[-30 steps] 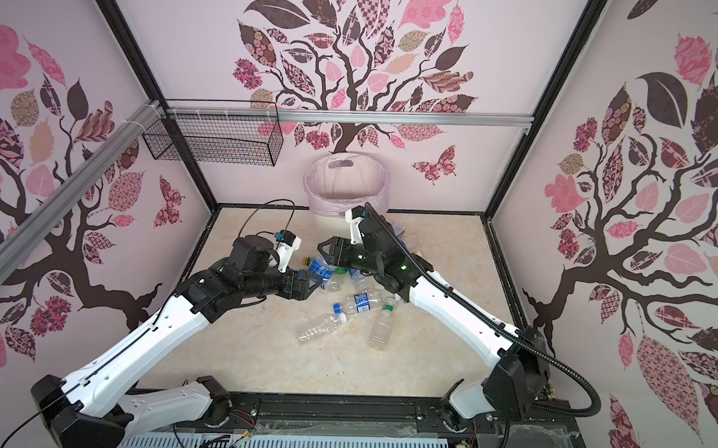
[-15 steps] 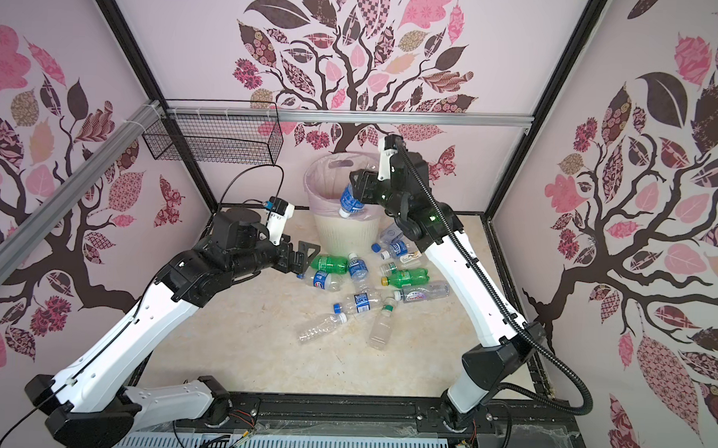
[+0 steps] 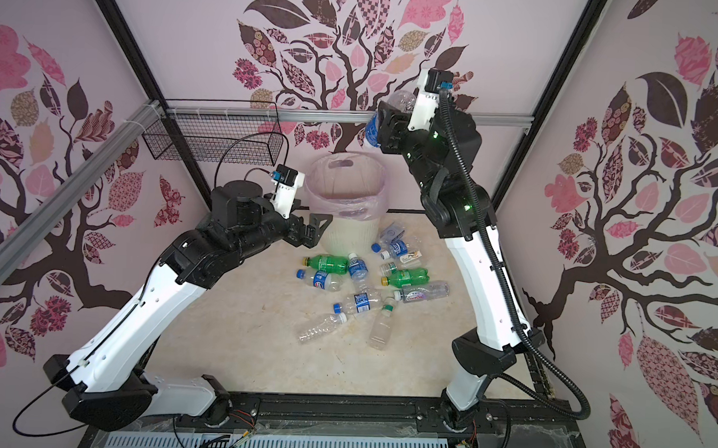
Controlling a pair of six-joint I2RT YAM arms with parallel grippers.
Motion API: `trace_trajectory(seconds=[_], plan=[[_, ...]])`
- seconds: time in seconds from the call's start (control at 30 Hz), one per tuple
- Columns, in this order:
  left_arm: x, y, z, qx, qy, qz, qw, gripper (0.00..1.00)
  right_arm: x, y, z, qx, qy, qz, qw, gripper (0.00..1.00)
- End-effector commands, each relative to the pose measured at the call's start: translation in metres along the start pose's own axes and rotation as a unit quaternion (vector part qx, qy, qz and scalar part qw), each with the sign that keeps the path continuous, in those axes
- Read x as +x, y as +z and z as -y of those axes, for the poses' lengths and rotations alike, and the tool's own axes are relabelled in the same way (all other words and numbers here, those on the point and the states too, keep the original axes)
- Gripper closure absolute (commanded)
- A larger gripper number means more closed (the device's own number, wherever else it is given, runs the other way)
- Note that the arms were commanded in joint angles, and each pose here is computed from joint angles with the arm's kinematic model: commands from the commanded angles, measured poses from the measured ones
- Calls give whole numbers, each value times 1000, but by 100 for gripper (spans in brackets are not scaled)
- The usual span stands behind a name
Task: Throw the plastic bottles in the bin
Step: 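Lift the blue-labelled bottle over the bin with right gripper while left gripper draws back, then release the blue-labelled bottle into the bin with right gripper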
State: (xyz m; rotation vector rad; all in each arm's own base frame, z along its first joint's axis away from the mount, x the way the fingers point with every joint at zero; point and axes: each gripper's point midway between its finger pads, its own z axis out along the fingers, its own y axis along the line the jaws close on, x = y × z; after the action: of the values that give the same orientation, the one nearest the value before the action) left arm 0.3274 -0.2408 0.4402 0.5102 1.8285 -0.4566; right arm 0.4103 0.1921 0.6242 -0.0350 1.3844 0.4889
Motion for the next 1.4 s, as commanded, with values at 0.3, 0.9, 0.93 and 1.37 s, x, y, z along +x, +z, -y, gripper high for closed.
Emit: trace_trajectory(seconds=[0.3,0.9,0.93,1.37], plan=[[31,0,-27,-72,15,-33,997,3,139,94,15,14,21,-136,990,1],[79,-13,-44,-108,-35,-73,991,3,141,52,20,13,26,-178,984,1],[85,-12,-44,-109,-39,-86,990,3,145,49,19,10,28,-186,982,1],[164,-20,-42,-109,-99,-198,969,3,206,-28,25,3,36,-265,964,0]])
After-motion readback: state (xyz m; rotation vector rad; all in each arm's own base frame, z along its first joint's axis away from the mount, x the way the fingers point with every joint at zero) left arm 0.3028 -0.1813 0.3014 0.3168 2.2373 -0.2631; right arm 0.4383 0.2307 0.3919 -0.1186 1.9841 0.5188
